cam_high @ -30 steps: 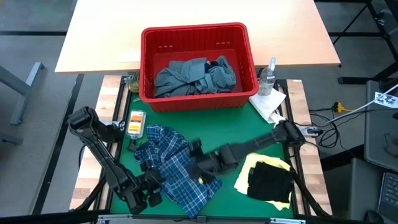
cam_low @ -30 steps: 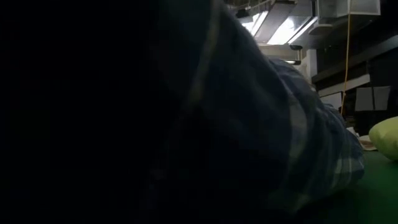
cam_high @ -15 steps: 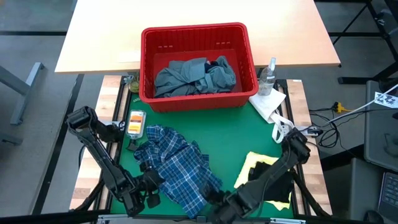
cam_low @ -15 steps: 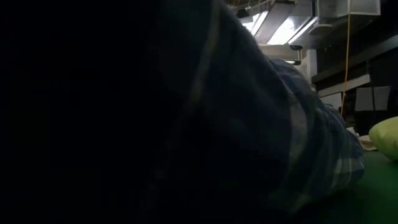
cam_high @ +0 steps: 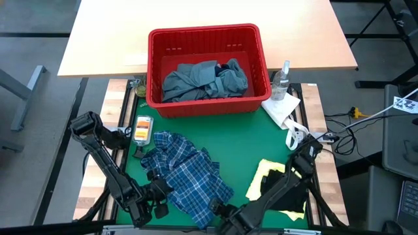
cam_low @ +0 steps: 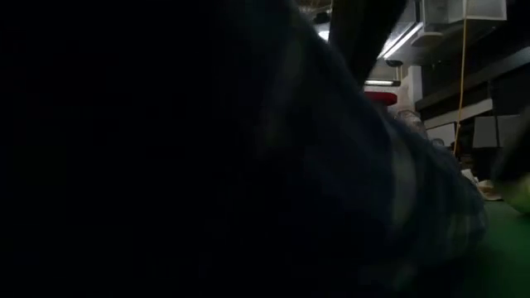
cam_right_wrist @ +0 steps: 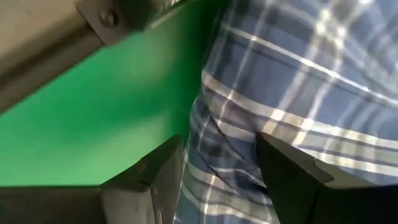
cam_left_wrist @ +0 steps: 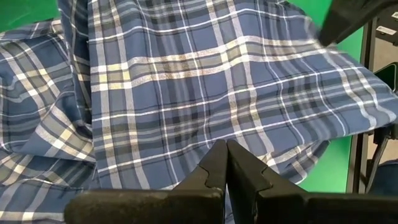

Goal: Fold Laundry from Bin
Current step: Fold the blue shirt

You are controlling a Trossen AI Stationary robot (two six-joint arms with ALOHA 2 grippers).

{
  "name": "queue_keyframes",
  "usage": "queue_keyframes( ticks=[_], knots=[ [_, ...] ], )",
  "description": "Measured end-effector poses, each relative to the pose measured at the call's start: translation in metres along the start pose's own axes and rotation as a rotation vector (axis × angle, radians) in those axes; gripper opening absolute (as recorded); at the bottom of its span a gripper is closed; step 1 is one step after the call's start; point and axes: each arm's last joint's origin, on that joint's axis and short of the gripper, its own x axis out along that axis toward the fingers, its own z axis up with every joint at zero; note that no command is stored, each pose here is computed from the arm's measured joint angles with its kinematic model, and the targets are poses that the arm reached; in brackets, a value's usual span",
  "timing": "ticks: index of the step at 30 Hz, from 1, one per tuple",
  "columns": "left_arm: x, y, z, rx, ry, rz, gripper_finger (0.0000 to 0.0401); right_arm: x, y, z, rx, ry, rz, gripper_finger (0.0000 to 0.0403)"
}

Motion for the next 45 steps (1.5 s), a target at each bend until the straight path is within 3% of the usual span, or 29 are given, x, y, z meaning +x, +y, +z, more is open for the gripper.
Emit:
queue_keyframes(
  ticks=[8,14,21,24,26,32,37,45],
  knots=[
    [0.0,0.0,0.0,0.0,0.0,0.0,0.0,0.033,0.002,-0.005,-0.005,0.073,0.008,0.0205],
    [-0.001,0.0,-0.001,0.003,0.0,-0.004,0.0,0.037,-0.004,-0.008,0.006,0.091,-0.018,0.0193],
    [-0.001,-0.001,-0.001,-0.005,-0.001,-0.009,0.0,0.041,-0.004,-0.009,0.007,0.105,-0.029,0.0088],
    [-0.002,0.0,-0.001,-0.065,0.001,-0.004,0.0,0.04,-0.002,-0.009,0.001,0.107,-0.007,0.0027],
    [-0.003,0.003,-0.001,-0.106,0.006,0.017,0.0,0.039,-0.001,-0.01,-0.001,0.114,0.028,0.0013],
    [0.0,0.008,0.002,-0.174,0.0,0.062,0.0,0.011,0.009,-0.017,0.033,0.167,0.146,0.0039],
    [0.018,0.003,0.013,-0.246,-0.087,0.055,0.0,-0.032,0.015,-0.015,0.068,0.185,0.187,0.0011],
    [0.074,-0.009,0.026,-0.217,-0.122,0.028,0.0,-0.095,0.0,-0.002,0.096,0.107,0.078,0.003]
  ],
)
